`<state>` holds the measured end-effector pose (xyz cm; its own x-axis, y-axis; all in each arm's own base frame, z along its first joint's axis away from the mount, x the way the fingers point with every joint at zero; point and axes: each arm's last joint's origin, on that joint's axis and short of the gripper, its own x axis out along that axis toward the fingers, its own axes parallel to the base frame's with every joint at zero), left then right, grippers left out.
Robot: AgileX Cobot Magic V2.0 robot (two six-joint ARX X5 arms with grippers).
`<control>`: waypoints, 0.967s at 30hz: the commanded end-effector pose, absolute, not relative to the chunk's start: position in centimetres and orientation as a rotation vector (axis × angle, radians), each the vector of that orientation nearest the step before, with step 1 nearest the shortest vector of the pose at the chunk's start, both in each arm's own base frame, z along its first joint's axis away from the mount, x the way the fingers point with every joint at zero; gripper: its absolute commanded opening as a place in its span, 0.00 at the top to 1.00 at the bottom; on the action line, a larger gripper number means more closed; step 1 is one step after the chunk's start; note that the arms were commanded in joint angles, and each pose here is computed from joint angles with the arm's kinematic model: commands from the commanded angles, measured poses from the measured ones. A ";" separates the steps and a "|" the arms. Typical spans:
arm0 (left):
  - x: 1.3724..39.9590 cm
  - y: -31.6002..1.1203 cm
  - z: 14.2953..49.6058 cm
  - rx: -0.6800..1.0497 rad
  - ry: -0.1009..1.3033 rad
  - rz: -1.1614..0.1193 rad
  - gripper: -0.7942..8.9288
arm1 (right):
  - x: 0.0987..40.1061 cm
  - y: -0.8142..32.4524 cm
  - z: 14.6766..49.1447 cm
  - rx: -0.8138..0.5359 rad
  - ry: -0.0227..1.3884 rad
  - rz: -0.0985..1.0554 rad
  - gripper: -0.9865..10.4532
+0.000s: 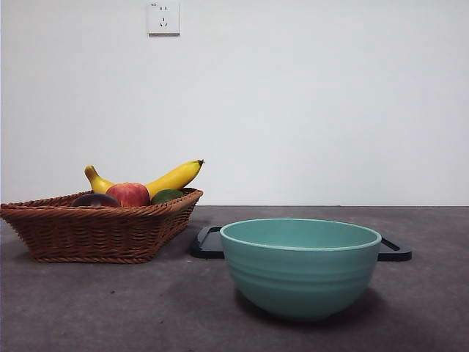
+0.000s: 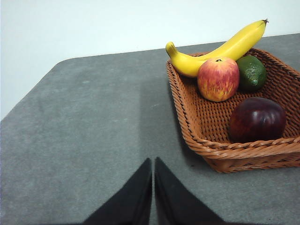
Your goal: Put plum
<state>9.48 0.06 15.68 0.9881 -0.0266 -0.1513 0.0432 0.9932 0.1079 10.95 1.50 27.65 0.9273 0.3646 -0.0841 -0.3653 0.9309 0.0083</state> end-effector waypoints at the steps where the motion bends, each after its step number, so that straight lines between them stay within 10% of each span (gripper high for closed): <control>1: 9.6 0.1 14.9 0.105 0.177 -0.032 0.91 | 10.7 1.1 26.0 -0.030 0.048 0.303 0.91; 29: 9.6 0.1 14.9 0.105 0.177 -0.032 0.91 | 9.7 0.3 15.9 -0.028 0.075 0.107 0.91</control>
<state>9.48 0.06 15.68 0.9881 -0.0262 -0.1513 0.0428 0.9932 0.1079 9.66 0.36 16.02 0.9909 0.1119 -0.0748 -0.1138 0.9933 -0.0218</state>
